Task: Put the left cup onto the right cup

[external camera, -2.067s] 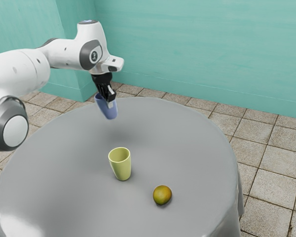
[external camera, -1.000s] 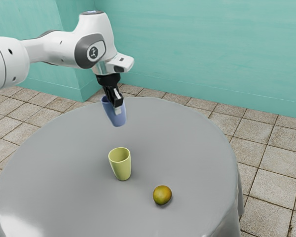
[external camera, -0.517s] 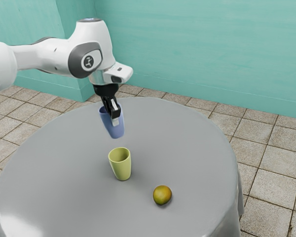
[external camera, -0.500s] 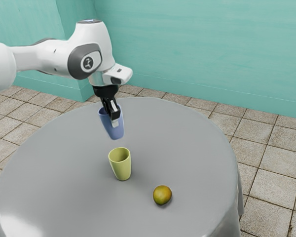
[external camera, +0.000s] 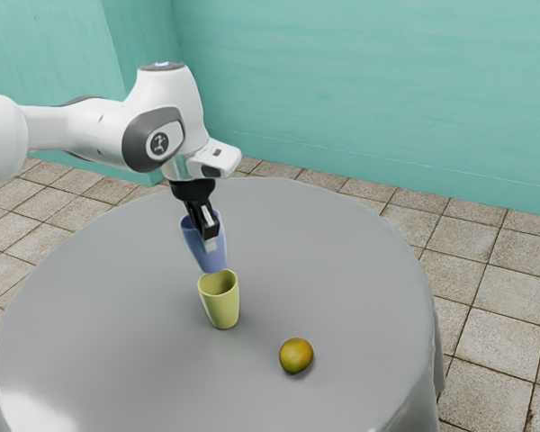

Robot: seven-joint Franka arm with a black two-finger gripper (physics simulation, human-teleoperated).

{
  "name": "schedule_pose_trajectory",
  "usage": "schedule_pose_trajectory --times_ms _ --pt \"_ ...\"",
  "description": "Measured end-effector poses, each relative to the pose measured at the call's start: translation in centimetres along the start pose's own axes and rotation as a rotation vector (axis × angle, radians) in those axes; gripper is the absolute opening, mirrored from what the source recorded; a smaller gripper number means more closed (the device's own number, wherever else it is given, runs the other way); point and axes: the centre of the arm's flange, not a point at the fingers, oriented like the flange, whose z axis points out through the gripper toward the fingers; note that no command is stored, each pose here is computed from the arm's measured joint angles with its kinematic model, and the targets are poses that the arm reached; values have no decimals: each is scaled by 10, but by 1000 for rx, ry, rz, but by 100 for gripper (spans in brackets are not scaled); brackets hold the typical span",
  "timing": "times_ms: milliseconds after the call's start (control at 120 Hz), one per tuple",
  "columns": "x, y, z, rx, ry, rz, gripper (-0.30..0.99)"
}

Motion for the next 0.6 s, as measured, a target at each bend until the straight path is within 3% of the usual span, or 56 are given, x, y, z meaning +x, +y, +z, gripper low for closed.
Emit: schedule_pose_trajectory --times_ms 600 --pt "8 17 6 5 11 23 -9"
